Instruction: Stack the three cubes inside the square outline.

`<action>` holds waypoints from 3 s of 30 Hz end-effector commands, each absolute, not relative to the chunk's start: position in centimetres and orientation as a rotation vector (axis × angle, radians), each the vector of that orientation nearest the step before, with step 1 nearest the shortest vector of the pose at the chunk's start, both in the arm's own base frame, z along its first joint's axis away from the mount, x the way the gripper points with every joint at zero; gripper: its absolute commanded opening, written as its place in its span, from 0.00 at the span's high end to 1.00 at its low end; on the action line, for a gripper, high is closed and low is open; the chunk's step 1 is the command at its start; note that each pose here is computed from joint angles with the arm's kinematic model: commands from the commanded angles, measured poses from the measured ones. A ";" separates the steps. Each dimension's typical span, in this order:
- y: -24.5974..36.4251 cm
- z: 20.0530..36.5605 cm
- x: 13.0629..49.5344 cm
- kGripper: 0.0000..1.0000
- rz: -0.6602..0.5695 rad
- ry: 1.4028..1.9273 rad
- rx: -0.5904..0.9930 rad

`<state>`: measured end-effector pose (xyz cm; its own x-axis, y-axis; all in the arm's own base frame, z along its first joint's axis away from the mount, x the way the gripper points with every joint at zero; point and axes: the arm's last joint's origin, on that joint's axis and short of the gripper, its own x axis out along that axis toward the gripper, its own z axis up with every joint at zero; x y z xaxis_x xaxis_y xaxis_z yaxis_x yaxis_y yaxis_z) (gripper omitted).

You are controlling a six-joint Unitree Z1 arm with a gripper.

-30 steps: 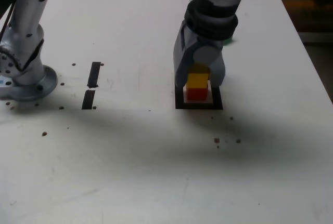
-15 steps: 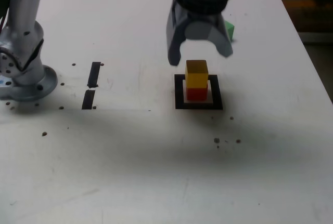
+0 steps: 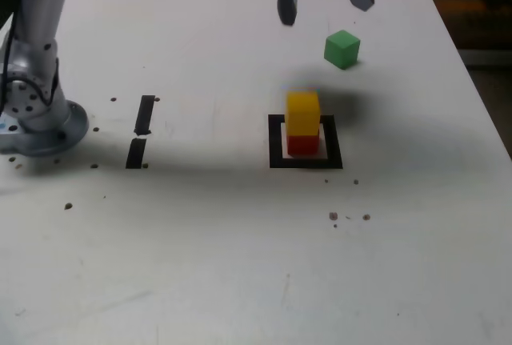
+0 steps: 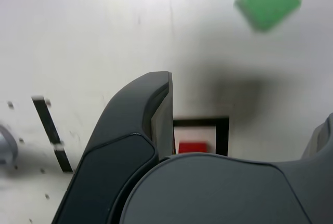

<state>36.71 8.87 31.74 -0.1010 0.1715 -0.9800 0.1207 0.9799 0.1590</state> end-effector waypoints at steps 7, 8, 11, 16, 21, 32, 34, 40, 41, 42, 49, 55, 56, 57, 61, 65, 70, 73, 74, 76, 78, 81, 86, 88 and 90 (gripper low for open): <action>13.0 28.3 38.8 0.01 -0.226 1.722 0.533; 13.2 27.6 39.2 0.01 -0.234 1.720 0.544; 13.5 26.0 40.0 0.01 -0.255 1.709 0.570; 13.6 24.6 40.5 0.01 -0.270 1.694 0.599; 13.8 23.4 41.0 0.03 -0.273 1.704 0.611; 14.2 22.1 41.9 0.23 -0.256 1.692 0.603; 14.2 22.1 42.1 0.32 -0.245 1.685 0.602; 14.3 22.2 42.5 0.57 -0.228 1.648 0.595; 14.3 22.2 42.6 0.59 -0.229 1.644 0.593; 14.3 22.2 42.6 0.60 -0.231 1.641 0.591; 14.1 22.1 42.5 0.79 -0.277 1.620 0.548; 13.1 24.1 41.7 0.92 -0.297 1.593 0.519; 12.8 24.9 41.4 0.93 -0.289 1.591 0.514; 12.4 25.7 40.9 0.94 -0.277 1.590 0.506; 10.8 29.8 38.6 0.94 -0.210 1.581 0.445; 8.6 34.1 36.2 0.94 -0.154 1.559 0.385; 4.8 37.3 34.3 0.94 -0.090 1.566 0.298; 2.5 37.5 34.1 0.94 -0.059 1.578 0.234; 1.8 37.4 34.1 0.94 -0.051 1.580 0.214; 0.5 37.1 34.3 0.94 -0.037 1.589 0.178; -0.5 36.5 34.6 0.94 -0.026 1.603 0.148; -1.7 35.7 34.9 0.94 -0.010 1.628 0.118; -2.9 34.8 34.9 0.94 0.011 1.661 0.093; -3.3 34.4 35.0 0.94 0.010 1.672 0.084; -3.7 34.1 35.0 0.94 0.004 1.681 0.077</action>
